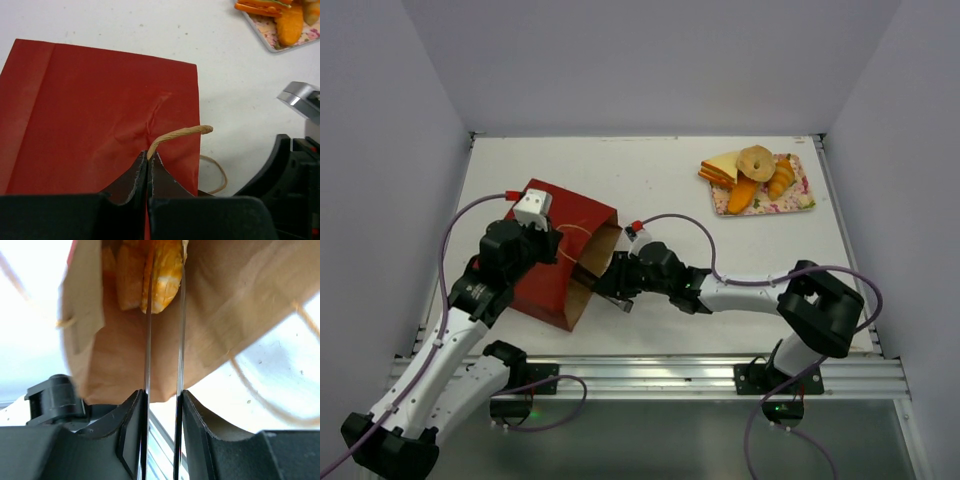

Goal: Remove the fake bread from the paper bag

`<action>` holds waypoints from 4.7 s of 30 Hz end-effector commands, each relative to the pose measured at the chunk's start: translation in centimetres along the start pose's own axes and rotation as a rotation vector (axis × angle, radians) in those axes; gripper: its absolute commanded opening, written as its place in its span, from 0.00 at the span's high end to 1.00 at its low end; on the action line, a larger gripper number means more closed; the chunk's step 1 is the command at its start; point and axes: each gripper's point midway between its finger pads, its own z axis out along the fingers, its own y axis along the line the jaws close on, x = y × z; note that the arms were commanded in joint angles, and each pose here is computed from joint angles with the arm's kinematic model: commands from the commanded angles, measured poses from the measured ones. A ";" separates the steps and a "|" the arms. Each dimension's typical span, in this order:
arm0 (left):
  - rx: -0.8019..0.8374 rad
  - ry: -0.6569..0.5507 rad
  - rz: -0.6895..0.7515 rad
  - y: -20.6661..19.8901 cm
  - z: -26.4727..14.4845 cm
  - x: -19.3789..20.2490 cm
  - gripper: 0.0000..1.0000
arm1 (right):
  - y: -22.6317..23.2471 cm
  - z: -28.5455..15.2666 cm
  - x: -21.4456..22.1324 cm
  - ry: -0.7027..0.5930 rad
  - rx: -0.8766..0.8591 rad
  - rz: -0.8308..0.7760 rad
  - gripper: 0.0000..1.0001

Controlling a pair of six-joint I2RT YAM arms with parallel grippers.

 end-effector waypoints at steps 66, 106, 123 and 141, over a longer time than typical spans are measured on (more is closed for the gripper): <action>-0.249 -0.004 -0.072 4.1 0.0 0.2 1.00 | 6.0 -13.4 -8.6 -0.190 -0.028 -0.062 0.80; -0.217 -0.020 -0.072 3.6 -0.1 -0.2 1.00 | -5.9 -29.0 -24.7 -0.567 0.480 -0.071 0.79; -0.207 -0.023 -0.071 3.4 -0.2 -0.2 1.00 | -12.2 -38.4 -32.0 -0.894 0.315 0.148 0.79; -0.214 -0.019 -0.072 3.6 -0.1 -0.1 1.00 | -23.9 -41.0 -28.1 -1.003 0.498 0.356 0.78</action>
